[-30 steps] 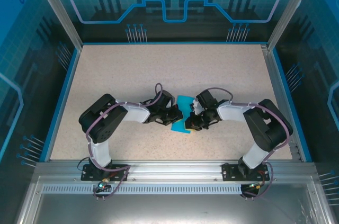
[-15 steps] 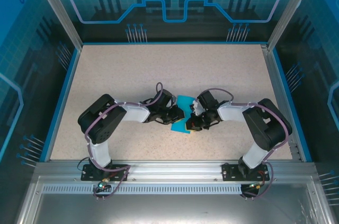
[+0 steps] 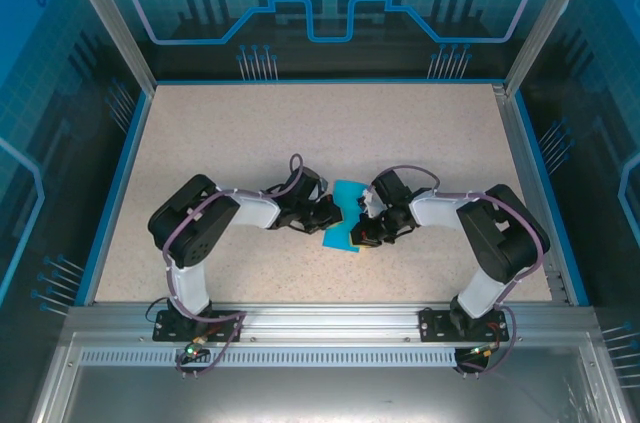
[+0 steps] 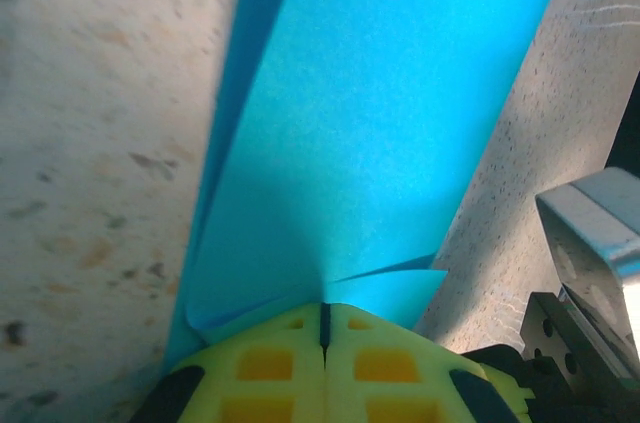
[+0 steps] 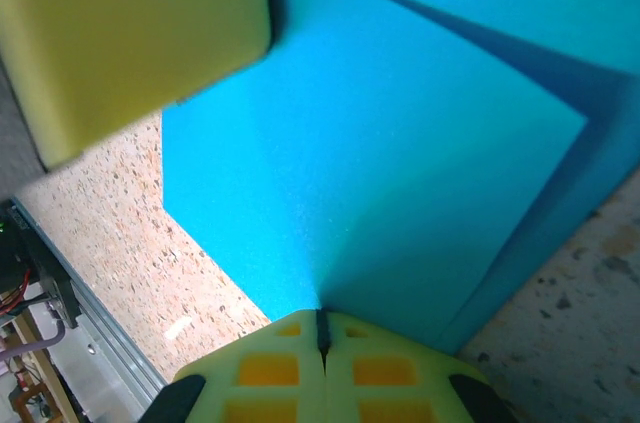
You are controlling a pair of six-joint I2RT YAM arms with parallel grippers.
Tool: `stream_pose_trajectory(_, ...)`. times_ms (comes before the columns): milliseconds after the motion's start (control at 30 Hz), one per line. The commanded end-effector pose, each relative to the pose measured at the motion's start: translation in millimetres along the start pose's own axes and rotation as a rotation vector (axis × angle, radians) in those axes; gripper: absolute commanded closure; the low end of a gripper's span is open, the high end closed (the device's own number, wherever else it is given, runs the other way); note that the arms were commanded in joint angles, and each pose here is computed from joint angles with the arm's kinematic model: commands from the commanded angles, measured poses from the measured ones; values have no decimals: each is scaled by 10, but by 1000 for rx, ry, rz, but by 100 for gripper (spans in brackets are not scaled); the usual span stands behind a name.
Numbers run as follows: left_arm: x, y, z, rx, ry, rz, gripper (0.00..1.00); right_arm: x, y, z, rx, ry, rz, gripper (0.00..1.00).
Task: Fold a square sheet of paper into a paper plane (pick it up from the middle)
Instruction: Fold the triangle a second time at the center of the table.
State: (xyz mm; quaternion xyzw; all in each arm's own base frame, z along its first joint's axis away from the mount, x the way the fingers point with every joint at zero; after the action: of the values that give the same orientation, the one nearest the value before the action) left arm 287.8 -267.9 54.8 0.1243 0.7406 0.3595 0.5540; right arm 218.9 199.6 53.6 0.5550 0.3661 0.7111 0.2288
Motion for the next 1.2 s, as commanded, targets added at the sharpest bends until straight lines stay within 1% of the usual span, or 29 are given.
stream_pose_trajectory(0,323,54,193,-69,42,95,99,-357,-76,-350,142,-105,-174,100)
stream_pose_trajectory(233,338,187,389,-96,39,111,99,-327,-51,-340,135,-100,-157,100)
stream_pose_trajectory(400,233,338,470,-113,15,99,99,-278,-55,-300,122,-91,-120,100)
stream_pose_trajectory(533,11,508,439,-122,-31,58,98,-248,-47,-253,111,-85,-107,100)
stream_pose_trajectory(667,-214,605,268,-99,-94,13,96,-219,-33,-219,101,-79,-97,100)
stream_pose_trajectory(767,-378,508,53,-32,-158,-13,97,-203,-23,-204,96,-77,-94,100)
stream_pose_trajectory(900,-417,293,-112,32,-185,-22,98,-173,2,-176,79,-72,-83,100)
stream_pose_trajectory(1000,-299,141,-80,36,-145,4,99,-115,18,-140,63,-60,-52,100)
stream_pose_trajectory(1167,-73,-6,-11,20,-97,73,100,13,120,-29,23,-36,-22,100)
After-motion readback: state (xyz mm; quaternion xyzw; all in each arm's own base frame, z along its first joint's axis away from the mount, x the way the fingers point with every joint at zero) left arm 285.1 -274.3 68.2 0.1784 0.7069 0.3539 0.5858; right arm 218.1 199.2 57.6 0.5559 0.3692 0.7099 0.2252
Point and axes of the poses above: each hand's point on the last joint's axis, 136 mm out from that joint toward the fingers, its own y axis back along the fingers, its own x axis along the line the jaws close on, z = x × y, the point moved 6 cm from there along y, back along the fingers, and after that the axes turned 12 degrees about y, right-handed, at the moved point
